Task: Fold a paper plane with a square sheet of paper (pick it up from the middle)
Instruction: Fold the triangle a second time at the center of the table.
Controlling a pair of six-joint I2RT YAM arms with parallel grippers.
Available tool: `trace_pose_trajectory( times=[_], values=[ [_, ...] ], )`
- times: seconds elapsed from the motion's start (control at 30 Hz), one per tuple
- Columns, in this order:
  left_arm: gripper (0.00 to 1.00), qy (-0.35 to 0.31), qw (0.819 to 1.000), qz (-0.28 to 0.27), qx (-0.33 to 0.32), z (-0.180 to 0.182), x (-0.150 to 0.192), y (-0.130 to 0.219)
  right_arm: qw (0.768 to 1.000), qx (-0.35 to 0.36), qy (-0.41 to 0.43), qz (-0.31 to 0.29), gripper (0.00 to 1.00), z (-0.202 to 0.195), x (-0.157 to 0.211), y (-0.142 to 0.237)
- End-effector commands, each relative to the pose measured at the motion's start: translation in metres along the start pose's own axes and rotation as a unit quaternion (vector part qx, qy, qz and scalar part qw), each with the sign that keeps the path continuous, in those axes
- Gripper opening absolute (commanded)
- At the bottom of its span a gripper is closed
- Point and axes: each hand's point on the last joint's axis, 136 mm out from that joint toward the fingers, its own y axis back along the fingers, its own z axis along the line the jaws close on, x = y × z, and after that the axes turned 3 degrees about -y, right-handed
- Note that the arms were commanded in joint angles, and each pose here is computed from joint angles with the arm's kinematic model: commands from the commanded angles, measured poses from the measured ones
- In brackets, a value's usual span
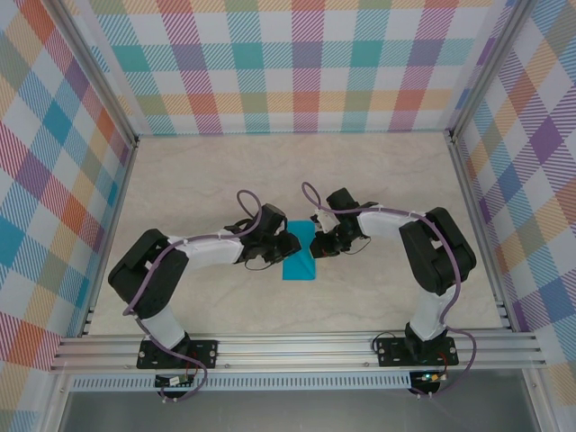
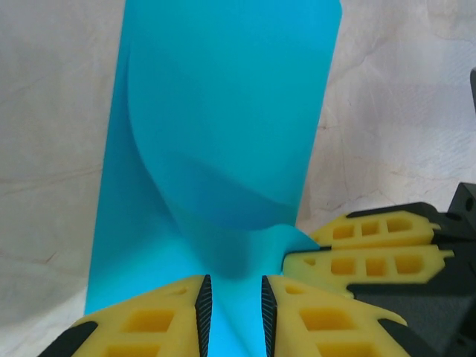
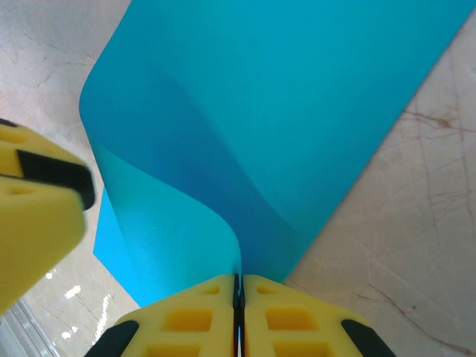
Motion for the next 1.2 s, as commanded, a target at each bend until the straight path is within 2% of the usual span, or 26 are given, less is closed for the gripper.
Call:
trace_pose_trajectory(
  times=[0.0, 0.2, 0.47, 0.7, 0.87, 1.17],
  values=[
    [0.26, -0.006, 1.000, 0.004, 0.029, -0.021, 0.000, -0.008, 1.000, 0.001, 0.009, 0.001, 0.10, -0.002, -0.005, -0.001],
    [0.26, -0.002, 0.999, -0.001, 0.037, -0.025, -0.002, -0.009, 1.000, 0.003, 0.008, 0.002, 0.10, -0.003, -0.004, -0.001],
    [0.28, -0.002, 0.998, -0.034, 0.047, -0.031, -0.008, 0.013, 1.000, 0.007, 0.009, 0.000, 0.11, -0.004, -0.005, -0.001],
    [0.27, 0.005, 0.998, -0.021, 0.062, -0.034, -0.006, -0.003, 1.000, 0.008, 0.009, -0.001, 0.12, -0.004, -0.005, 0.000],
    [0.26, 0.016, 0.999, -0.011, 0.040, -0.019, -0.003, -0.017, 1.000, 0.001, 0.010, -0.005, 0.12, 0.000, -0.006, 0.003],
    [0.26, 0.022, 0.999, -0.013, 0.027, -0.011, -0.003, -0.023, 0.998, -0.063, -0.006, -0.025, 0.22, 0.019, -0.006, 0.019]
  ],
)
